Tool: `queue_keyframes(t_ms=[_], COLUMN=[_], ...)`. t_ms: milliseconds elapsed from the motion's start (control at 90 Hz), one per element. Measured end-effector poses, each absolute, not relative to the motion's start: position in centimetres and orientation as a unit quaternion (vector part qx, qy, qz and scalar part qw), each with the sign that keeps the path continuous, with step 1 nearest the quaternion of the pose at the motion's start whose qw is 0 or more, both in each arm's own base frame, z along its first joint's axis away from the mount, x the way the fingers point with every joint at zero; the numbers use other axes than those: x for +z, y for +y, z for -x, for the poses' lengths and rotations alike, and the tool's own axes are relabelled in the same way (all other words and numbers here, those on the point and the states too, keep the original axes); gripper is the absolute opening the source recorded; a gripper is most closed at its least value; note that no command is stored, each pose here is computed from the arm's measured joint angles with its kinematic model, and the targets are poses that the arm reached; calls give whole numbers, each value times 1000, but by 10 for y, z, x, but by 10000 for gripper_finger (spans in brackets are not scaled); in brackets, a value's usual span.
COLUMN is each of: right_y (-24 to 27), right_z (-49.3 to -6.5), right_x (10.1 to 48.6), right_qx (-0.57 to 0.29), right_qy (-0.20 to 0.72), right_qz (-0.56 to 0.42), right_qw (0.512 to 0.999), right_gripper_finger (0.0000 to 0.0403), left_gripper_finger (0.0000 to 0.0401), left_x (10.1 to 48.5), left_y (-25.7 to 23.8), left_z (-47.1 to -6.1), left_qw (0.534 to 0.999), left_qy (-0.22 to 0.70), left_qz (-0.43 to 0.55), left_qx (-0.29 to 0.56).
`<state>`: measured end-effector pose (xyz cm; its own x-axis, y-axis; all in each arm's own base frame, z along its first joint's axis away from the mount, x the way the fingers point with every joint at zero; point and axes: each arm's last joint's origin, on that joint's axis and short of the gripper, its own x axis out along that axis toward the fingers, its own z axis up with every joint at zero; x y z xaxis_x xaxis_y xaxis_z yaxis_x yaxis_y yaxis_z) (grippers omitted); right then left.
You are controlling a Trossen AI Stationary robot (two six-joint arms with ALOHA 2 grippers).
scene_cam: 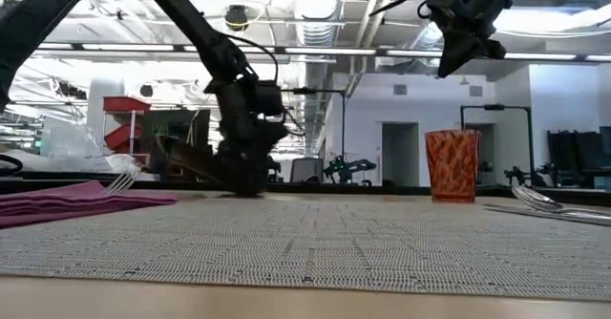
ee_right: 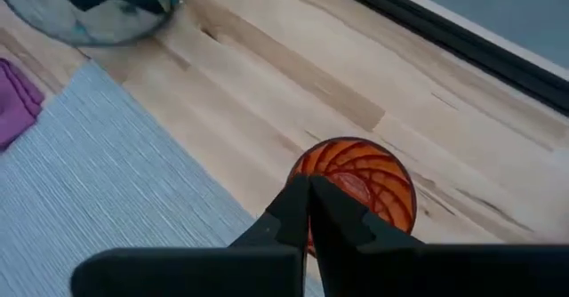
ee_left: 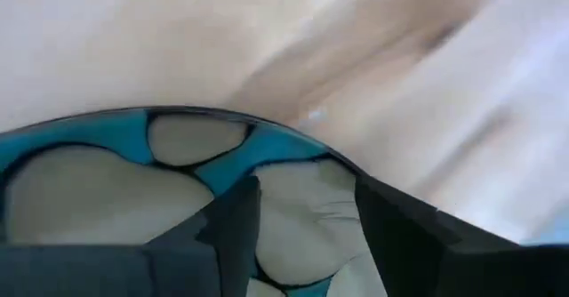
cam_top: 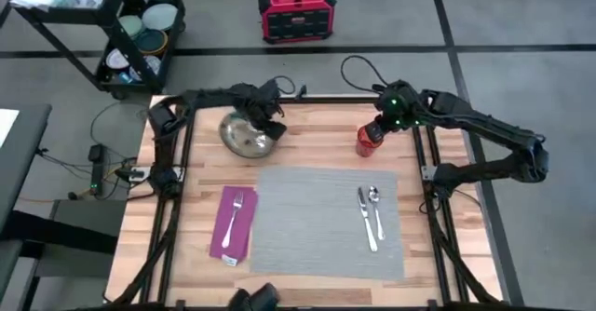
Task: Set table place
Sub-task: Put the plate on top of the table mat
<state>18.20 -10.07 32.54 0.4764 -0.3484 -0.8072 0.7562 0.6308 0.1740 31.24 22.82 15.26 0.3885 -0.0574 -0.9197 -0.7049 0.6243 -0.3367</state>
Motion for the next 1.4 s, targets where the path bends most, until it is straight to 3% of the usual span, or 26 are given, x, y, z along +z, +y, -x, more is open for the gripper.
queue_keyframes(t_ms=[378,611,733,856,933,1156,1400], right_y=[-101,-100,-98,-97,-97,-98,-96], right_z=[-182,-183,-182,-178,-178,-182,-183], right_x=[326,326,324,322,322,325,325], right_qx=[-338,-336,-337,-349,-359,-355,-346], right_qy=[383,381,393,410,410,389,396], right_qz=[-265,-265,-266,-260,-253,-246,-240], right_qw=[818,820,813,801,800,813,816], right_gripper_finger=[0,0,0,0,0,0,0], left_gripper_finger=[171,171,171,166,163,162,162], left_x=[162,170,211,246,250,215,180], left_y=[206,207,199,185,184,186,189], left_z=[-355,-358,-340,-299,-273,-213,-185], left_qw=[814,816,818,800,787,736,680], left_qy=[409,387,407,455,453,393,369], left_qz=[383,410,384,301,300,433,516], left_qx=[153,126,132,250,292,342,367])
